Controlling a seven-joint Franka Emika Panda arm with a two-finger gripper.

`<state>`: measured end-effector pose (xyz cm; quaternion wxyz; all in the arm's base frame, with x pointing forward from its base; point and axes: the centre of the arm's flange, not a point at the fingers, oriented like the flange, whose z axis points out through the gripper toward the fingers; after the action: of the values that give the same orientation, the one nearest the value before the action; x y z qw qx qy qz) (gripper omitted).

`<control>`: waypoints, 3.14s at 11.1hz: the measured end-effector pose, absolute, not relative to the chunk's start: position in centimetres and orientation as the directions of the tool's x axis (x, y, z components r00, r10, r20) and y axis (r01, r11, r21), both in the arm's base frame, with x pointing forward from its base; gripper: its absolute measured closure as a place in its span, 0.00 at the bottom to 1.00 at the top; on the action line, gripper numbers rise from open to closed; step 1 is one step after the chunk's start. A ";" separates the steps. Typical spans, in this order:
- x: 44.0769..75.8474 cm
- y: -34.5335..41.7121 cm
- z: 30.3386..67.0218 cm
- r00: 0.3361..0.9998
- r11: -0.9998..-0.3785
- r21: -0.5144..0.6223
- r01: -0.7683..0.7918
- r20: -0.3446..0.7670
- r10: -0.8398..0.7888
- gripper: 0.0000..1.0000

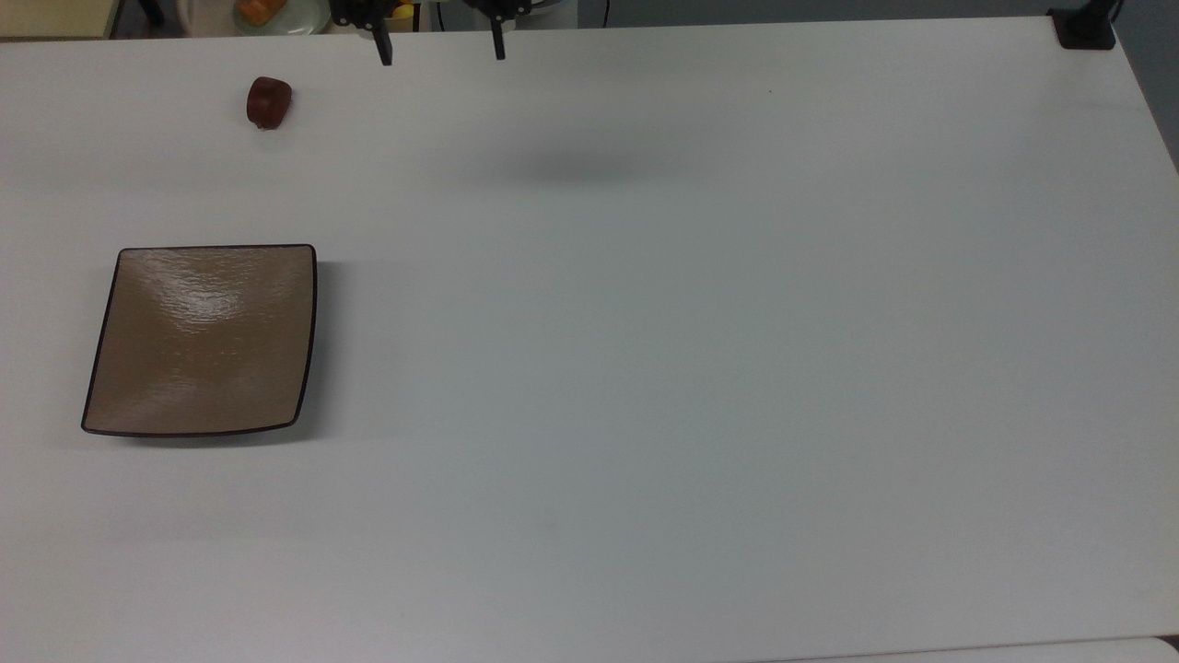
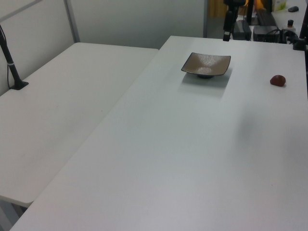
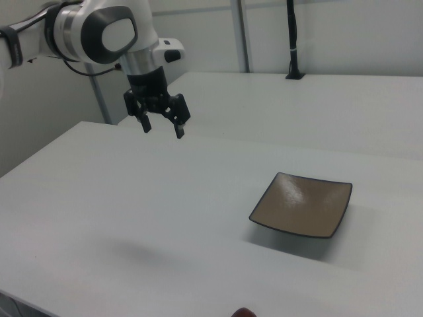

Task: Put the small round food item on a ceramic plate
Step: 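Move the open gripper toward the small dark-red round food item, then lower the gripper over the dark-red item and close on it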

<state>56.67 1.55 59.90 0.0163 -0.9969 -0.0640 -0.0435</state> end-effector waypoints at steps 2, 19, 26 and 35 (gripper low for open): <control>56.7 -0.7 59.8 0.992 -0.995 -0.026 0.099 0.086 0.096 0.00; 49.5 -21.5 46.8 0.964 -0.976 -0.033 0.213 -0.156 0.216 0.00; 46.0 -24.4 38.3 0.961 -0.973 0.057 0.225 -0.177 0.212 0.00; 43.8 -24.2 32.1 0.967 -0.970 0.081 0.230 -0.135 0.218 0.00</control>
<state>43.78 -24.21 32.06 -0.0481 -0.9904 -0.1131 0.0626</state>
